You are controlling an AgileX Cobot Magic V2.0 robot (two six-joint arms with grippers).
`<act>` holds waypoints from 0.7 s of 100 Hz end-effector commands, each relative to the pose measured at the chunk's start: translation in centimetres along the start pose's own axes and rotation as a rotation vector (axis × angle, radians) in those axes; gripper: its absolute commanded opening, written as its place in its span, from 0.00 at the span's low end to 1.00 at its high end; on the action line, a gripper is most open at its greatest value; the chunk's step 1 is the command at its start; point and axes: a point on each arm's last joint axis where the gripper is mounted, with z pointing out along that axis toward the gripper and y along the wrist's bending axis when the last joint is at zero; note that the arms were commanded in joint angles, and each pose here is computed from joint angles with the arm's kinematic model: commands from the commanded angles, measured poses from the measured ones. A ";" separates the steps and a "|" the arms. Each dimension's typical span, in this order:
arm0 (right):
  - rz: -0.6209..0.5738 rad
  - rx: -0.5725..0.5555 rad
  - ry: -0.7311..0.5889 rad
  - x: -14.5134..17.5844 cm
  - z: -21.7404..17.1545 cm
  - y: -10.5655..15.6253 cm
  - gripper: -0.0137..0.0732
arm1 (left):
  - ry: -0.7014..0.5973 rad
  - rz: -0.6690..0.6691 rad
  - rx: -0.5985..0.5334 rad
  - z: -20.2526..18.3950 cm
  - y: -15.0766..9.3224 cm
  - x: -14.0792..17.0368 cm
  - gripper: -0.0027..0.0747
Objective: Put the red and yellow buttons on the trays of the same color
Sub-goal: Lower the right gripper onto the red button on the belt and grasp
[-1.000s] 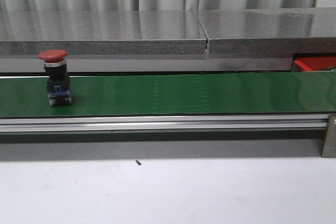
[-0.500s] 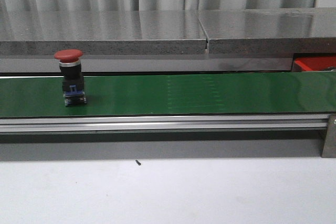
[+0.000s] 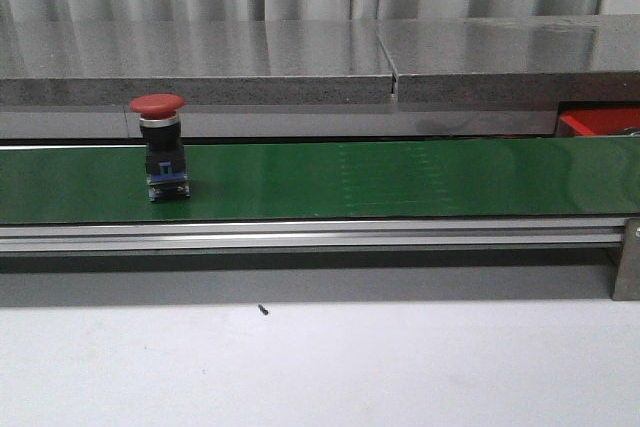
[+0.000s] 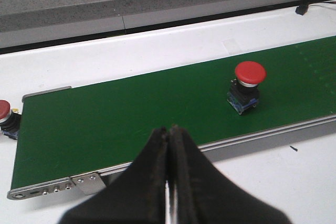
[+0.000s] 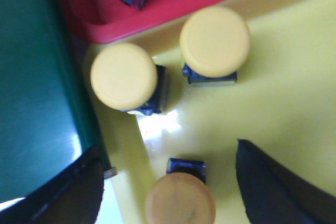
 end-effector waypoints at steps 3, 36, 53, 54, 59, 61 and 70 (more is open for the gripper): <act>-0.079 -0.020 -0.152 -1.2 -3.1 1.4 0.71 | -0.099 -0.007 -0.002 -0.5 0.0 -1.3 0.01; -0.325 -0.148 -0.277 0.0 -7.7 6.7 0.07 | -0.099 -0.007 -0.002 -0.5 0.0 -1.3 0.01; -0.412 -0.216 -0.324 1.0 -9.7 8.6 0.03 | -0.099 -0.007 -0.002 -0.5 0.0 -1.3 0.01; -0.417 -0.221 -0.328 1.1 -9.9 8.7 0.03 | -0.099 -0.007 -0.002 -0.5 0.0 -1.3 0.01; -0.430 -0.236 -0.343 1.5 -10.3 8.9 0.03 | -0.099 -0.007 -0.002 -0.5 0.0 -1.3 0.01; -0.435 -0.241 -0.351 1.7 -10.5 9.0 0.03 | -0.099 -0.007 -0.002 -0.5 0.0 -1.3 0.01; -0.446 -0.257 -0.390 2.6 -11.1 9.1 0.03 | -0.099 -0.007 -0.002 -0.5 0.0 -1.3 0.01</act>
